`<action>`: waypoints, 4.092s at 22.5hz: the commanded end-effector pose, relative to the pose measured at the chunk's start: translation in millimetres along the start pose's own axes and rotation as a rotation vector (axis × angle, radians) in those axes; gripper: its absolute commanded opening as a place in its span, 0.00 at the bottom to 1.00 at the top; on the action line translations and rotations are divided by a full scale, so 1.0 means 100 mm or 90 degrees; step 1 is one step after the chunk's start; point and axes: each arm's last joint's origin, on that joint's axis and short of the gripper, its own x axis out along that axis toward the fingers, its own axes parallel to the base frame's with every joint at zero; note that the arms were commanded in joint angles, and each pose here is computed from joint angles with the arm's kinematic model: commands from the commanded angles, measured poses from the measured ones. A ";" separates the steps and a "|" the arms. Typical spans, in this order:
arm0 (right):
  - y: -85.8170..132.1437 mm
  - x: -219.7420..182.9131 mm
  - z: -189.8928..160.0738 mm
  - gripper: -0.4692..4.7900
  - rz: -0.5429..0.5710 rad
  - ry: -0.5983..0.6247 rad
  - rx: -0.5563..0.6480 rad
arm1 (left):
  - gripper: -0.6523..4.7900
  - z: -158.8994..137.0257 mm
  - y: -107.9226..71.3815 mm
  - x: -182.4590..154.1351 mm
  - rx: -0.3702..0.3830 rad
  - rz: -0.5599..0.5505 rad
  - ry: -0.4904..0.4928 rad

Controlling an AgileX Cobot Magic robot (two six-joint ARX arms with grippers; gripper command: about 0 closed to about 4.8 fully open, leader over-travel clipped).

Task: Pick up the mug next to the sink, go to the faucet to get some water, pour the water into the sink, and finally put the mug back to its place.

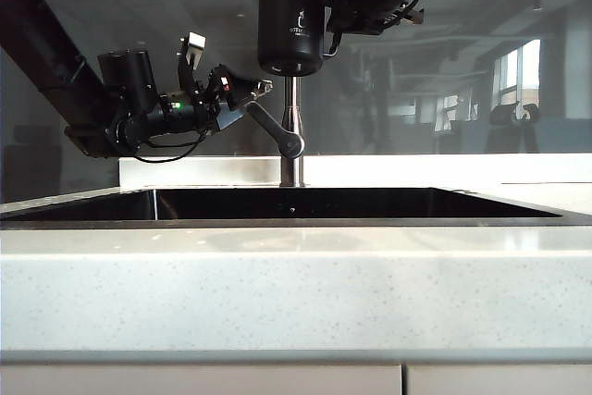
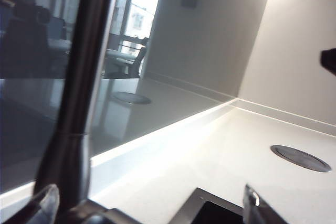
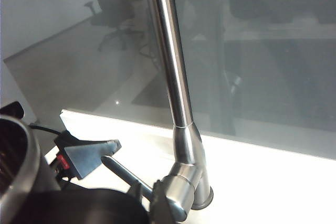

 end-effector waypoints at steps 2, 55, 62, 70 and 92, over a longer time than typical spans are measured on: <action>0.02 -0.04 0.13 0.08 0.007 -0.045 0.002 | 1.00 0.03 -0.03 0.02 0.004 -0.027 0.008; 0.02 -0.04 0.17 0.08 0.007 -0.067 0.002 | 0.80 0.05 0.18 -0.21 0.036 0.030 0.035; 0.02 -0.04 0.17 0.08 0.007 -0.067 0.002 | 0.80 -0.02 0.15 -0.14 0.038 0.038 0.051; 0.02 -0.04 0.17 0.08 0.007 -0.066 0.002 | 0.80 -0.04 0.15 -0.11 0.047 0.081 0.038; 0.02 -0.14 0.21 0.08 -0.020 -0.016 -0.253 | 0.80 -0.08 0.21 -0.13 0.047 0.167 0.045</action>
